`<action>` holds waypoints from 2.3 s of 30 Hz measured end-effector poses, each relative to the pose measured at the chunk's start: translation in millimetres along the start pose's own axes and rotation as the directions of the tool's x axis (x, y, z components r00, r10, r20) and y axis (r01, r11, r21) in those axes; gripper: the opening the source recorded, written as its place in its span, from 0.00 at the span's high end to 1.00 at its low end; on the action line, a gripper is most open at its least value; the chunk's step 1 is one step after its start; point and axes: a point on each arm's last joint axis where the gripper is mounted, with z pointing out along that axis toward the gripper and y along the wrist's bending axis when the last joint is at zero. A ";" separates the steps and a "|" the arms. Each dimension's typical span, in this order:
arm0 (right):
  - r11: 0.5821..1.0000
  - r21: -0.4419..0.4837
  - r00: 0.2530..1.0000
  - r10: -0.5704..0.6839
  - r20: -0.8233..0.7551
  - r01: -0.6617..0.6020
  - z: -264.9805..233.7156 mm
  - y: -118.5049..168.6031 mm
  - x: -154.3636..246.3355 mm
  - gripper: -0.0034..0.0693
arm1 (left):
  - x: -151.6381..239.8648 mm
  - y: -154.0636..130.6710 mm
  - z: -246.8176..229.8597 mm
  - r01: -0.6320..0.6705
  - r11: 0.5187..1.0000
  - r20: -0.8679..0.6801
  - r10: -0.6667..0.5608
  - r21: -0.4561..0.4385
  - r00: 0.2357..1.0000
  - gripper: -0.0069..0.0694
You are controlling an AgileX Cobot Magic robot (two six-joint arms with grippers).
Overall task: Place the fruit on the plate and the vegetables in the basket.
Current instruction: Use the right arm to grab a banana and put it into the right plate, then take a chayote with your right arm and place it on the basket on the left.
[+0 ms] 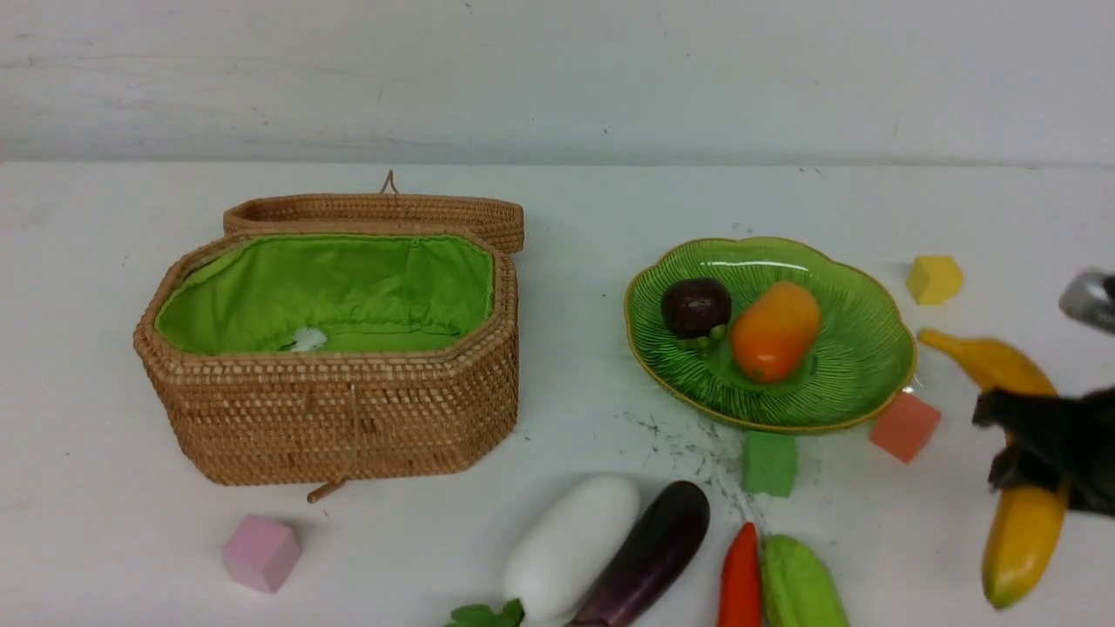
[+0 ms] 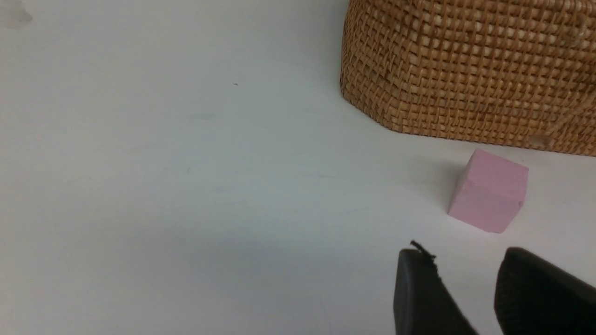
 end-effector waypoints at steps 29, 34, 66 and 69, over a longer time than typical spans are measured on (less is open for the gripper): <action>0.983 -0.103 0.988 0.145 -0.048 -0.149 135.5 64.0 -106.3 0.27 | 0.0 0.0 0.0 -0.001 1.000 0.000 0.001 0.000 1.000 0.60; 0.985 -0.090 0.987 0.142 -0.081 -0.149 135.3 63.3 -103.3 0.10 | 0.0 0.0 0.0 -0.001 1.000 0.000 0.001 0.000 1.000 0.60; 0.853 -0.230 0.802 -0.519 -0.296 0.468 -34.8 86.3 54.7 0.17 | 0.0 0.0 0.0 0.000 1.000 0.000 0.000 0.000 1.000 0.60; 0.854 -0.212 0.786 -0.520 -0.334 0.475 -20.5 81.2 63.5 0.17 | 0.0 0.0 0.0 -0.001 1.000 0.000 0.001 0.000 1.000 0.60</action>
